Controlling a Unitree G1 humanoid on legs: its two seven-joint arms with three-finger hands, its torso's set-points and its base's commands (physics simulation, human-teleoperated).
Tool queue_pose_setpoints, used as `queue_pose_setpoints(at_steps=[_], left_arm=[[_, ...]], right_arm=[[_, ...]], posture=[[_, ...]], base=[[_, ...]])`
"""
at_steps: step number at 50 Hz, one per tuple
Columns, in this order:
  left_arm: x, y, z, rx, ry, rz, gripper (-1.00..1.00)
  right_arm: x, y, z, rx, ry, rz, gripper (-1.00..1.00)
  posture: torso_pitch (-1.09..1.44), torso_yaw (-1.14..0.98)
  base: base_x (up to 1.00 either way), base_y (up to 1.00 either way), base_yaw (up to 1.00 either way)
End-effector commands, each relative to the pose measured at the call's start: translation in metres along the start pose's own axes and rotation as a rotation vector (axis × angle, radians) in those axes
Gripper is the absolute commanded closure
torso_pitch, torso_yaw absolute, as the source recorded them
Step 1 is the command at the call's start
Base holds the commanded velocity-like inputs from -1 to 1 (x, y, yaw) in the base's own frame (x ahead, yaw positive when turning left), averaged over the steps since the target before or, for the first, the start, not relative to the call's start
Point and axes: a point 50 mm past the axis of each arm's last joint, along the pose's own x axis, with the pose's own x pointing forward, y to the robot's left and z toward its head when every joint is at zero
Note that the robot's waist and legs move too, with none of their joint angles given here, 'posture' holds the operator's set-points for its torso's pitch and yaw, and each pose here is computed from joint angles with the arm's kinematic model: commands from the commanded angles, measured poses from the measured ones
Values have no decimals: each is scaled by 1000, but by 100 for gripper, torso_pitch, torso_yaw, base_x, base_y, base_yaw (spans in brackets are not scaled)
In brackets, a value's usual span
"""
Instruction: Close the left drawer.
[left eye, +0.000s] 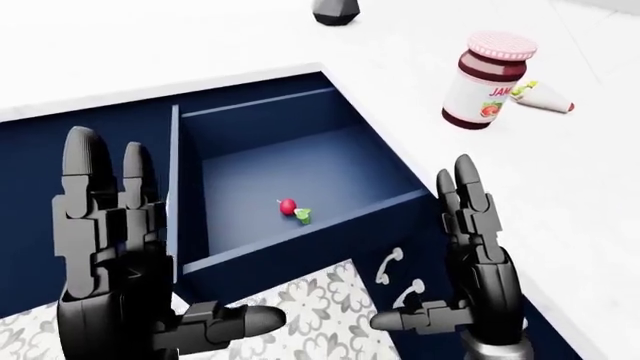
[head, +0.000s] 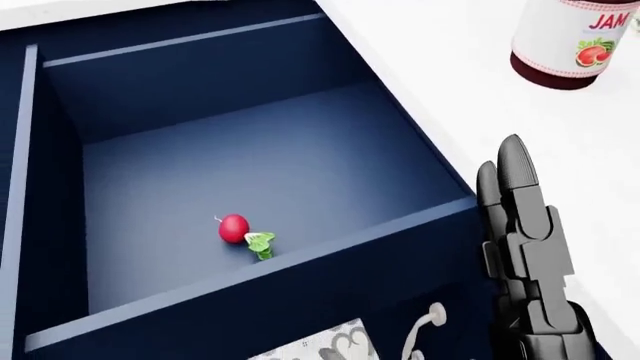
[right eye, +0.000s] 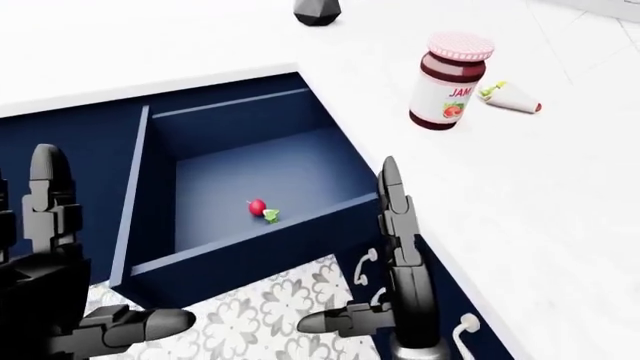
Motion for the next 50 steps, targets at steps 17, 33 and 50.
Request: queue_pose_setpoints(at_steps=[17,33,50], left_arm=[[17,34,-15,80,-27,114,-100],[28,80,-48,144,48,250,-100],[25,110,-91,182,140,339,-100]], right_arm=[[3,0,11,3,-71,-4,-100],[3,1,10,4,-71,2,-100],[3,2,8,2,-66,10,-100]], posture=[[0,0],[0,0],[0,0]], base=[[0,0,0],[0,0,0],[0,0,0]])
